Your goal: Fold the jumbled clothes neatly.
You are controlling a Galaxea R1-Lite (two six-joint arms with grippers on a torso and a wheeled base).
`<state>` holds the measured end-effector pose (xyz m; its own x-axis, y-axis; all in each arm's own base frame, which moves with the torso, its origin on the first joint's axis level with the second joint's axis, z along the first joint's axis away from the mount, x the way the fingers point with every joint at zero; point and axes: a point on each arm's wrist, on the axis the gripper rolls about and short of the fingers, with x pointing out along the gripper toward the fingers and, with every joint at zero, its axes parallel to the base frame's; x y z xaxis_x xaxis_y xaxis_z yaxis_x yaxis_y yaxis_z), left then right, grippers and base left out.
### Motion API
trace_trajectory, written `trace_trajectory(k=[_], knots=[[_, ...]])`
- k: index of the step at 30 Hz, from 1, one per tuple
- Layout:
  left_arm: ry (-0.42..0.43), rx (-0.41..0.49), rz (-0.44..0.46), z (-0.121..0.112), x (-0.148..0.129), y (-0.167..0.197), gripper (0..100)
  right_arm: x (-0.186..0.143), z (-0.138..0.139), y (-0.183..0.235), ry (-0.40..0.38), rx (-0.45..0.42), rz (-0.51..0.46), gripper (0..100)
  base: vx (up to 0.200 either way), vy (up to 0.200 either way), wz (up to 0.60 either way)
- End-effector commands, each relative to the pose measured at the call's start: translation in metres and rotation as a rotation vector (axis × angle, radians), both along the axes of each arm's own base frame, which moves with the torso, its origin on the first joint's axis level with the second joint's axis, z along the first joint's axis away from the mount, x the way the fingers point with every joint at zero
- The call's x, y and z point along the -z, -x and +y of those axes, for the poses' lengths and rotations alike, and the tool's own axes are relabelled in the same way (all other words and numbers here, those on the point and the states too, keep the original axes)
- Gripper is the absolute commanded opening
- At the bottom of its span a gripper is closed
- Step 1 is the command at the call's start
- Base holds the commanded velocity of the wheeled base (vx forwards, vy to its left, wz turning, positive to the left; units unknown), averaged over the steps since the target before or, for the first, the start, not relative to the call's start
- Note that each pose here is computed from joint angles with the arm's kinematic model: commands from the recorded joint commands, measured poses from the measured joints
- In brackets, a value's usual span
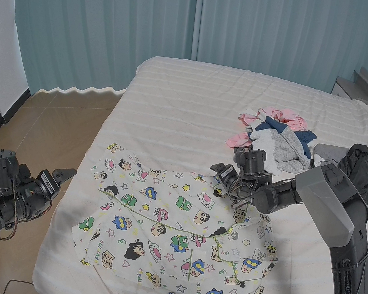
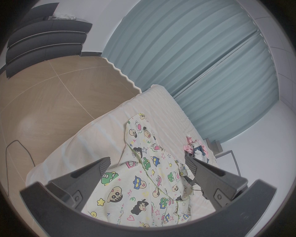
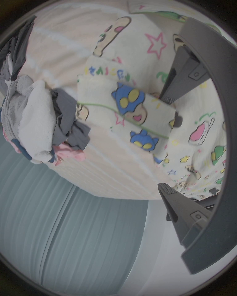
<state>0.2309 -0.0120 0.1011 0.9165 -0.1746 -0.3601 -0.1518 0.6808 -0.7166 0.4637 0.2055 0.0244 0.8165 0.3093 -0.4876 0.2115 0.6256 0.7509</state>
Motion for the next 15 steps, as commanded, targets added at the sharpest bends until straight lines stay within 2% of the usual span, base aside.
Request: trace_trajectory(k=[1, 7, 15], knots=[[-0.004, -0.002, 0.02, 0.0, 0.007, -0.002, 100, 0.0, 0.004, -0.013, -0.018, 0.002, -0.046, 100, 0.0, 0.0, 0.0], [-0.004, -0.005, 0.022, 0.001, 0.008, -0.003, 100, -0.045, 0.014, -0.038, -0.1, -0.001, -0.228, 100, 0.0, 0.0, 0.0], [-0.005, -0.011, 0.02, 0.002, 0.008, -0.003, 100, -0.049, 0.011, -0.039, -0.082, 0.005, -0.231, 100, 0.0, 0.0, 0.0]])
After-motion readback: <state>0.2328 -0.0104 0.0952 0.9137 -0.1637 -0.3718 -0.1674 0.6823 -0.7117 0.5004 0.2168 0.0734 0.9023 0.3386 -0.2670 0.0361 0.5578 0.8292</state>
